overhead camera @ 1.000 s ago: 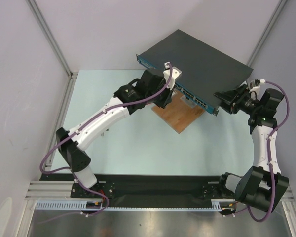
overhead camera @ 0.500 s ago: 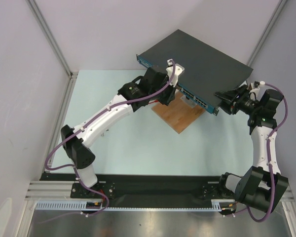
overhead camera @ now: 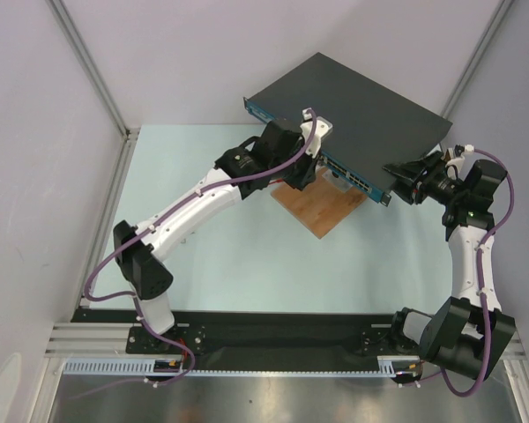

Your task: Insert the plug into the switch port

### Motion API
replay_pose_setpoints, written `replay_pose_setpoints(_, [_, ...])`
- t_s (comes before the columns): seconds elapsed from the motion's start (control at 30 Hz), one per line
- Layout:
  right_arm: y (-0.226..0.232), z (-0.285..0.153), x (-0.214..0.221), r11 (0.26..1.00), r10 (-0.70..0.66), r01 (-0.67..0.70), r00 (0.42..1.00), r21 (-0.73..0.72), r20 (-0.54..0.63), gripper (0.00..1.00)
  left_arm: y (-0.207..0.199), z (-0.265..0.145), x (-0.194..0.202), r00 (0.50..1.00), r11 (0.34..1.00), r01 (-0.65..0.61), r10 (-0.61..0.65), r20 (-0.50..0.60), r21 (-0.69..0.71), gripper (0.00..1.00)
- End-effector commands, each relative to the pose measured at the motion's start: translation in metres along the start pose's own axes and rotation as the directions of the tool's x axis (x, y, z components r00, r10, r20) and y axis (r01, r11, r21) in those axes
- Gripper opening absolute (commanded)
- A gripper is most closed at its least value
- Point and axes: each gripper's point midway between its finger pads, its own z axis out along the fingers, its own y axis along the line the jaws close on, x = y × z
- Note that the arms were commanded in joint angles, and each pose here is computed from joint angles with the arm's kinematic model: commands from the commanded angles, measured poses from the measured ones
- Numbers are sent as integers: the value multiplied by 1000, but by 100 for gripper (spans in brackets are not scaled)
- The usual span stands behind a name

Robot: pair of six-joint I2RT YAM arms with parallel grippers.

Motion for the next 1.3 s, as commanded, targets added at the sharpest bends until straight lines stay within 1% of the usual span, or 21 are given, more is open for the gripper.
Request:
replay_pose_setpoints(0.0, [19, 4, -15, 956, -285, 289, 955, -42, 84, 0, -1, 2, -9, 999, 1000, 18, -18, 34, 8, 0])
replay_pose_setpoints(0.27, [17, 4, -14, 957, -283, 287, 956, -41, 81, 0, 17, 3, -19, 997, 998, 42, -39, 59, -40, 0])
replay_pose_setpoints(0.5, [18, 4, -14, 957, -285, 289, 955, -40, 80, 0, 25, 1, -23, 996, 997, 53, -50, 68, -47, 1])
replay_pose_setpoints(0.77, [19, 6, -16, 956, -288, 292, 954, -38, 83, 0, 15, -9, -27, 995, 999, 53, -52, 81, -10, 0])
replay_pose_setpoints(0.97, [21, 8, -14, 953, -296, 299, 952, -39, 83, 0, -1, -9, -13, 997, 999, 49, -50, 54, 19, 0])
replay_pose_setpoints(1.27, [19, 8, -14, 953, -299, 303, 951, -33, 77, 0, -1, -15, -22, 996, 999, 38, -38, 78, 9, 0])
